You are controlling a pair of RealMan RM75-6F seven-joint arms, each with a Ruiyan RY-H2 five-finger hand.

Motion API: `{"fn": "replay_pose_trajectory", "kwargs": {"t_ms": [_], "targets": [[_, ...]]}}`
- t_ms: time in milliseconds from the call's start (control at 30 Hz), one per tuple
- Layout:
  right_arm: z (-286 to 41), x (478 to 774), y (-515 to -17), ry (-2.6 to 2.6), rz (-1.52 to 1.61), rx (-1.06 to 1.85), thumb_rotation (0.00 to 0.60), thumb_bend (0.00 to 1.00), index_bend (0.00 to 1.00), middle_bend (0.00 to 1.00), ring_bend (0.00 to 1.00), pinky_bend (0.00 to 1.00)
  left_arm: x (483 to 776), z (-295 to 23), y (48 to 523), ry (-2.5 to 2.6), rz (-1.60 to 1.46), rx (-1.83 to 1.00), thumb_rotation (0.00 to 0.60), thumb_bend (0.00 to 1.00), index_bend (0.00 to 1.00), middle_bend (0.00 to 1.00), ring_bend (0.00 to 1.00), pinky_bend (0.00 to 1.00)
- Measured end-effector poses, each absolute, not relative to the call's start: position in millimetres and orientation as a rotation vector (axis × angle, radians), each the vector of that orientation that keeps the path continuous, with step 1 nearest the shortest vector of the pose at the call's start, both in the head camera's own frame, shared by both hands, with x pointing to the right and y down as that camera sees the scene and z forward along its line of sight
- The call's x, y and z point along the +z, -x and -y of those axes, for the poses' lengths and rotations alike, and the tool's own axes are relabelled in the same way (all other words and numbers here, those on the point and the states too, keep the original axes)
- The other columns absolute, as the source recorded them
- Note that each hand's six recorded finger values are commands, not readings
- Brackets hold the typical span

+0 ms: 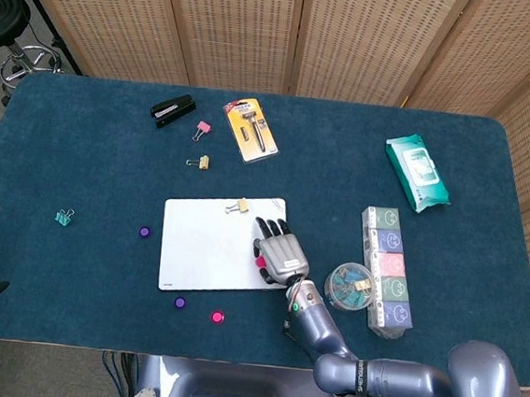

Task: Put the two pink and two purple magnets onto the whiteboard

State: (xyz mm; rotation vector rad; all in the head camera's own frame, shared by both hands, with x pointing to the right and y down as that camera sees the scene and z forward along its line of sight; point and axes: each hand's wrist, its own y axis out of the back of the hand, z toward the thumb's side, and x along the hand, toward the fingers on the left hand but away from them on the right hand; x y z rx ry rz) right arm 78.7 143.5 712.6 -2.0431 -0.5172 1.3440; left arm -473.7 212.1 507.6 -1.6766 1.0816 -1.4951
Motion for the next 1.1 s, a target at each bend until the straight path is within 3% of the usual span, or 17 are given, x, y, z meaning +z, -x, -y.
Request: {"fn": "replay_pose_trajectory", "kwargs": {"t_ms": [67,200,467,700,800,867,967,1100], "targets": [[-144,713,-78,2.045,0.515,1.343,0.6,0.58,0.34,0.0,0.0,0.0,508,-212,474,1.675,-1.082,-1.495,0.6,0.01,0.0,0.0,0.0,0.0],[-144,711,-80,2.046,0.511,1.345,0.6,0.59,0.2,0.0,0.0,0.0,508,-212,473,1.677,-1.079,-1.494,0.6,0.01,0.0,0.0,0.0,0.0],[-144,699,-83,2.042,0.519,1.328,0.6,0.59,0.18,0.0,0.0,0.0,508,-213,473,1.682,-1.071,-1.491,0.6,0.01,0.0,0.0,0.0,0.0],[-143,668,-100,2.001,0.552,1.246,0.6,0.58,0.18,0.0,0.0,0.0,514,-215,470,1.699,-1.042,-1.499,0.6,0.01,0.0,0.0,0.0,0.0],[-141,654,-117,1.966,0.587,1.222,0.6,0.47,0.15,0.0,0.0,0.0,516,-215,467,1.708,-1.028,-1.495,0.6,0.01,0.0,0.0,0.0,0.0],[-139,644,-132,1.936,0.616,1.209,0.6,0.28,0.12,0.0,0.0,0.0,517,-215,465,1.717,-1.017,-1.489,0.6,0.01,0.0,0.0,0.0,0.0],[-137,630,-156,1.885,0.655,1.193,0.6,0.08,0.06,0.0,0.0,0.0,519,-214,463,1.735,-1.007,-1.476,0.6,0.01,0.0,0.0,0.0,0.0],[-135,611,-191,1.805,0.704,1.171,0.6,0.04,0.05,0.0,0.0,0.0,522,-213,458,1.768,-0.986,-1.463,0.6,0.02,0.0,0.0,0.0,0.0]]}}
